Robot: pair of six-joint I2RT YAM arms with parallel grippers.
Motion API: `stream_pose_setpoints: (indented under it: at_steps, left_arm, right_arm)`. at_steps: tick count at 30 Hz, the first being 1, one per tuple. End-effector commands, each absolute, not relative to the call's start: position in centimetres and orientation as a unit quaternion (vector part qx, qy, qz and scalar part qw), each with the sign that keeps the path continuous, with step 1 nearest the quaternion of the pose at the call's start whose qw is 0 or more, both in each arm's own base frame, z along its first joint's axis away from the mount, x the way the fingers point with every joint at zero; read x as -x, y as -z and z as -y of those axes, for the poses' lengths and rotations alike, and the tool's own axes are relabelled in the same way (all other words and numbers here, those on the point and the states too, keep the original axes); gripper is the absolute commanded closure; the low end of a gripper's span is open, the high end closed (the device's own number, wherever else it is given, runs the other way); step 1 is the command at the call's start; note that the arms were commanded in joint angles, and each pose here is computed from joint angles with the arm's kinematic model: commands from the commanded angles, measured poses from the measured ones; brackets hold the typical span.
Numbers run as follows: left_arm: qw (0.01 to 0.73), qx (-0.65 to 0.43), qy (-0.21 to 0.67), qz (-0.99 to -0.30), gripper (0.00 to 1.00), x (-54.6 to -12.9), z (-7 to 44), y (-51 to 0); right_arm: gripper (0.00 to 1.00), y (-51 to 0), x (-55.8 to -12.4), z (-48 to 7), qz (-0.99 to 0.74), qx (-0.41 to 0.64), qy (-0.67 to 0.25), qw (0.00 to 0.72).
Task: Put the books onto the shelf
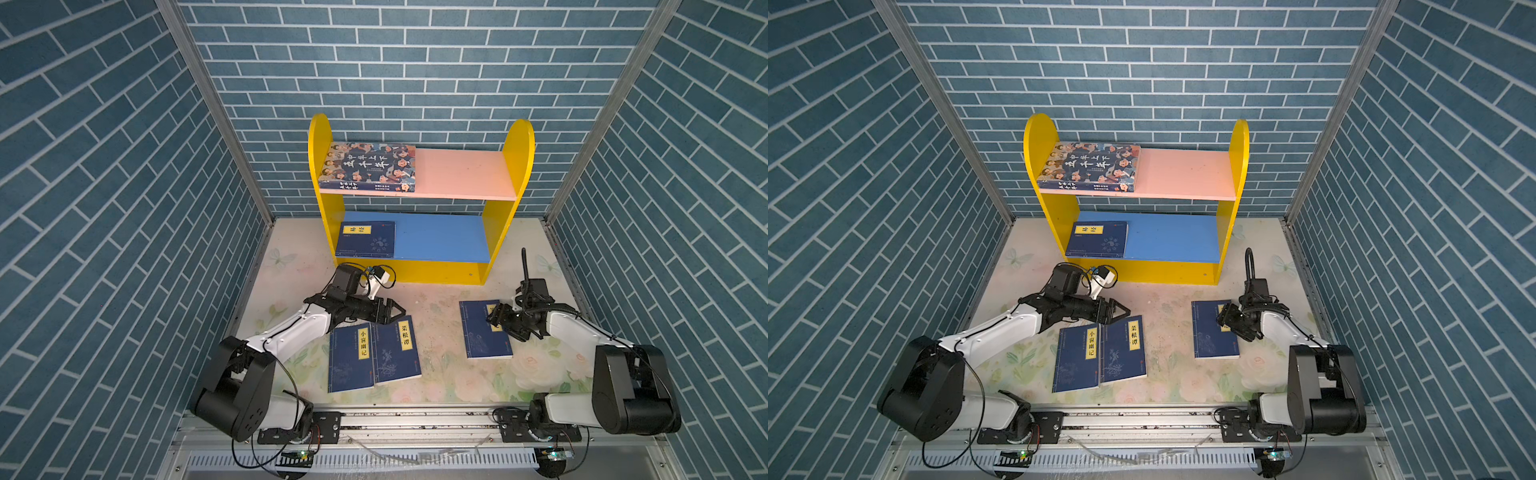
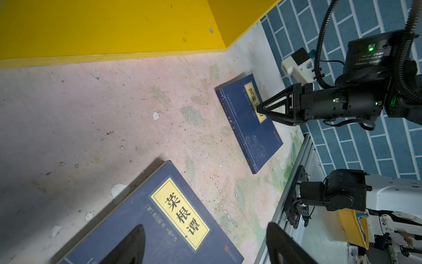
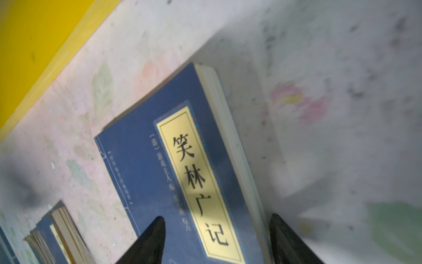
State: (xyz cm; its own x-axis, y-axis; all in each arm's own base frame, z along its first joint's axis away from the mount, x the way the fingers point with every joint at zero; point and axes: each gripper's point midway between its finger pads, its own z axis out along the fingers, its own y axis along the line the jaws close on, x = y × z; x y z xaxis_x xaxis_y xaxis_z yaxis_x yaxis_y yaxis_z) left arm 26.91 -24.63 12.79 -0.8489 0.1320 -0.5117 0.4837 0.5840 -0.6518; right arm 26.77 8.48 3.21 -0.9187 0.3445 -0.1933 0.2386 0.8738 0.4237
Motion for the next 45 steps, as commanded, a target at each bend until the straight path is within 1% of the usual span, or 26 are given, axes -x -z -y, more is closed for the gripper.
stream_pose_setpoints:
  at_steps: [1, 5, 7, 11, 13, 15, 18, 22, 31, 36, 45]
  left_arm:
    - [0.204, -0.177, 0.432, -0.86, 0.17, -27.0, 24.9, -12.5]
    - [0.196, -0.198, 0.436, -0.855, 0.18, -27.0, 25.7, -12.5]
    - [0.191, -0.22, 0.433, -0.853, 0.18, -27.0, 26.4, -12.3]
    - [0.182, -0.257, 0.432, -0.845, 0.19, -26.8, 29.0, -11.8]
    - [0.18, -0.264, 0.434, -0.842, 0.19, -26.7, 30.4, -11.4]
    - [0.176, -0.264, 0.441, -0.84, 0.19, -26.7, 31.8, -11.1]
    - [0.167, -0.233, 0.451, -0.845, 0.2, -27.1, 33.2, -9.8]
    - [0.156, -0.23, 0.451, -0.848, 0.2, -26.6, 34.3, -8.4]
    - [0.149, -0.248, 0.452, -0.844, 0.18, -25.3, 34.2, -7.6]
    - [0.17, -0.257, 0.46, -0.833, 0.18, -25.1, 34.6, -7.8]
    - [0.153, -0.257, 0.452, -0.84, 0.19, -25.4, 35.6, -5.9]
  right_arm:
    - [0.28, -3.6, -25.9, -11.1, -0.963, -0.112, -0.222, 0.107]
    - [0.28, -4.2, -25.4, -13.0, -0.962, -0.093, -0.231, 0.112]
    - [0.28, -4.5, -25.3, -13.0, -0.962, -0.096, -0.226, 0.121]
    - [0.25, -4.5, -24.7, -9.9, -0.965, -0.142, -0.158, 0.151]
    - [0.23, -4.4, -24.6, -9.2, -0.963, -0.157, -0.147, 0.159]
    - [0.23, -4.2, -24.6, -9.5, -0.962, -0.159, -0.156, 0.156]
    - [0.23, -3.5, -24.5, -9.7, -0.961, -0.166, -0.162, 0.151]
    - [0.24, -3.3, -24.8, -10.4, -0.955, -0.16, -0.188, 0.164]
    - [0.25, -2.4, -25.1, -11.6, -0.96, -0.119, -0.204, 0.148]
    - [0.27, -2.3, -25.2, -13.2, -0.955, -0.09, -0.244, 0.141]
    - [0.28, -2.6, -24.1, -15.1, -0.947, -0.059, -0.292, 0.123]
